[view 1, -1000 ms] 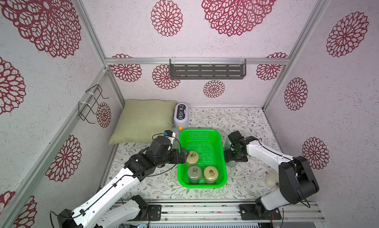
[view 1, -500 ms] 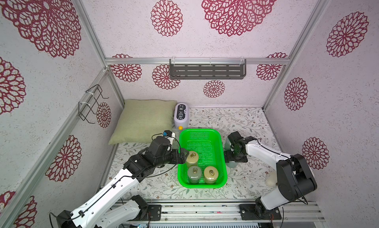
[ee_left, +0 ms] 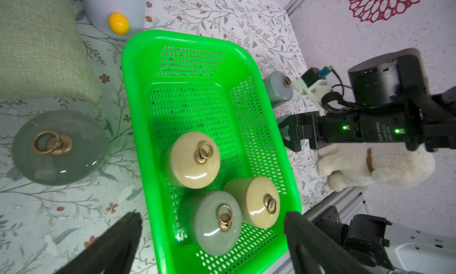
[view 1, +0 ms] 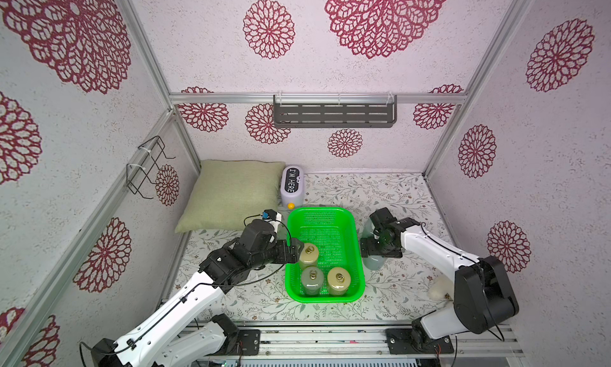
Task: Take the tea canister out of the basket
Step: Place the tea canister at the center of the board, then pick up the tea canister from the basket.
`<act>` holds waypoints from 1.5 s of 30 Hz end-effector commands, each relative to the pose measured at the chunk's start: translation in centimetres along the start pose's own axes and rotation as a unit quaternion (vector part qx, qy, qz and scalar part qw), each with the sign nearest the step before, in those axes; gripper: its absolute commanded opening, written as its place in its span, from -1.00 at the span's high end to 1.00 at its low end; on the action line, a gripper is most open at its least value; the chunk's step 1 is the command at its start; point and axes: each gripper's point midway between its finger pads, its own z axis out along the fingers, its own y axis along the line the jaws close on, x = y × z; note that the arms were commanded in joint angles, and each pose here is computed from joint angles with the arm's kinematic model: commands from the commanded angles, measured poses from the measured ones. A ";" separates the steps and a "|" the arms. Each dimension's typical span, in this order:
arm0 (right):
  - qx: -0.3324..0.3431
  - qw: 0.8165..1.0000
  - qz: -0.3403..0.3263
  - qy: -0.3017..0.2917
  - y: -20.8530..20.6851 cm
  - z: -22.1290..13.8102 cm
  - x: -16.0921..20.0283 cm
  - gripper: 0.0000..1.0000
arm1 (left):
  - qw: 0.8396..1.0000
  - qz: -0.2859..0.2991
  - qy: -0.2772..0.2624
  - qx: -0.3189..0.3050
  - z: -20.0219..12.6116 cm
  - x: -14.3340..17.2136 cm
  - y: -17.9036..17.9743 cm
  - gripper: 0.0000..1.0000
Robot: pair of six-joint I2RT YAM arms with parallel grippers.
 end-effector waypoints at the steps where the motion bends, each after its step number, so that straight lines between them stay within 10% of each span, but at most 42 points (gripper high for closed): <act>1: -0.012 0.998 0.018 -0.052 0.0 -3.7 -1.8 -0.98 | 1.000 0.011 -0.006 -0.010 0.0 -0.1 0.1 -0.95; 23: -0.291 0.916 -0.010 -0.275 6.8 -12.1 -3.3 -0.98 | 0.986 0.026 0.105 -0.130 3.1 1.0 2.2 -0.95; 45: -0.381 0.871 -0.087 -0.299 9.6 -13.4 -0.1 -0.98 | 0.943 0.048 0.264 -0.196 8.4 5.0 1.3 -0.96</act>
